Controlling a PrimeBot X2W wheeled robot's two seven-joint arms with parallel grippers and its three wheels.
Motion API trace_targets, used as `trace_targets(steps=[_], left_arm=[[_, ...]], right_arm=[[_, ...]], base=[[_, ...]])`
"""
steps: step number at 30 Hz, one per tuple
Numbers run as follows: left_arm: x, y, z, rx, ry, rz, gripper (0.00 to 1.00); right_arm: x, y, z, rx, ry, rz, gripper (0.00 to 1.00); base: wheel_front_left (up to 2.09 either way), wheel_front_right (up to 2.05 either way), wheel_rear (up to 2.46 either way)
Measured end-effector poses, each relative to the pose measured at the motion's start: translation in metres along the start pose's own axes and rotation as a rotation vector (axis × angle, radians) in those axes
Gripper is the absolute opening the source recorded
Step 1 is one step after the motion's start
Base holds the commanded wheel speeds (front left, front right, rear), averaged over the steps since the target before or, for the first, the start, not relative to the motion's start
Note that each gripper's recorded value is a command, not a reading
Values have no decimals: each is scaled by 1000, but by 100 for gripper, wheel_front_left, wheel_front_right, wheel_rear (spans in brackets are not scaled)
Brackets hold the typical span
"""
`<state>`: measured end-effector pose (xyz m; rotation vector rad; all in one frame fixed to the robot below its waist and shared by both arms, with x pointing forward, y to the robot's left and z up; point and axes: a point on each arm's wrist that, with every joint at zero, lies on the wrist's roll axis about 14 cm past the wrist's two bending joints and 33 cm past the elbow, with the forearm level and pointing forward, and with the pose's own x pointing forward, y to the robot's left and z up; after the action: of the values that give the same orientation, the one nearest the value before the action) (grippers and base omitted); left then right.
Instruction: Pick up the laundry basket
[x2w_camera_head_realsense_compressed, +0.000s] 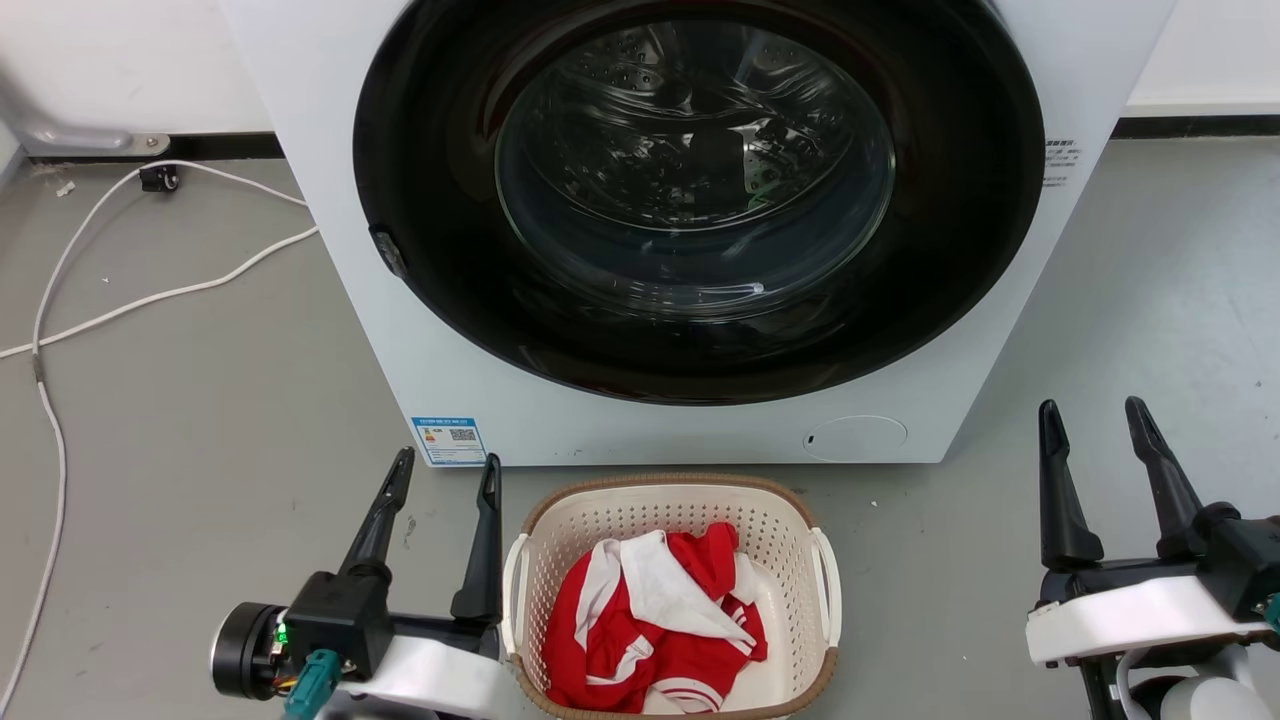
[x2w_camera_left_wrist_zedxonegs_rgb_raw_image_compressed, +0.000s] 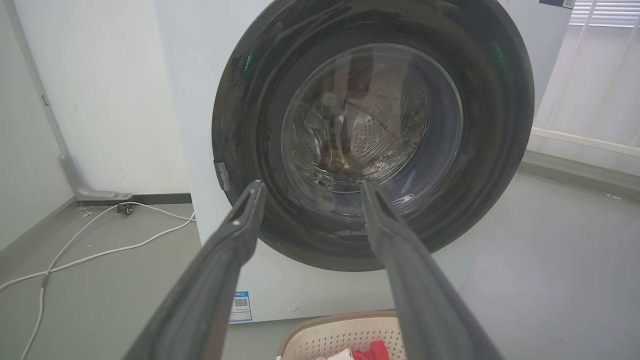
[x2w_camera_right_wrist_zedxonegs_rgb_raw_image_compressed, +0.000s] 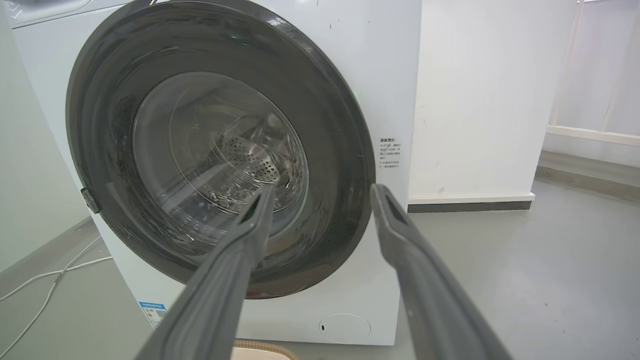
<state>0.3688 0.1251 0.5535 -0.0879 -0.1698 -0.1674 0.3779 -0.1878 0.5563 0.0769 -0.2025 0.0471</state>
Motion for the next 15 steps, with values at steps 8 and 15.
trace_targets(steps=[8,15], left_arm=[[2,-4,10,-21,-44,-6,100],[-2,6,11,-102,-60,23,100]], right_arm=[[1,1,7,-26,-29,7,100],[-5,-9,-7,62,2,-35,100]], base=[[0,0,0],[0,0,0]])
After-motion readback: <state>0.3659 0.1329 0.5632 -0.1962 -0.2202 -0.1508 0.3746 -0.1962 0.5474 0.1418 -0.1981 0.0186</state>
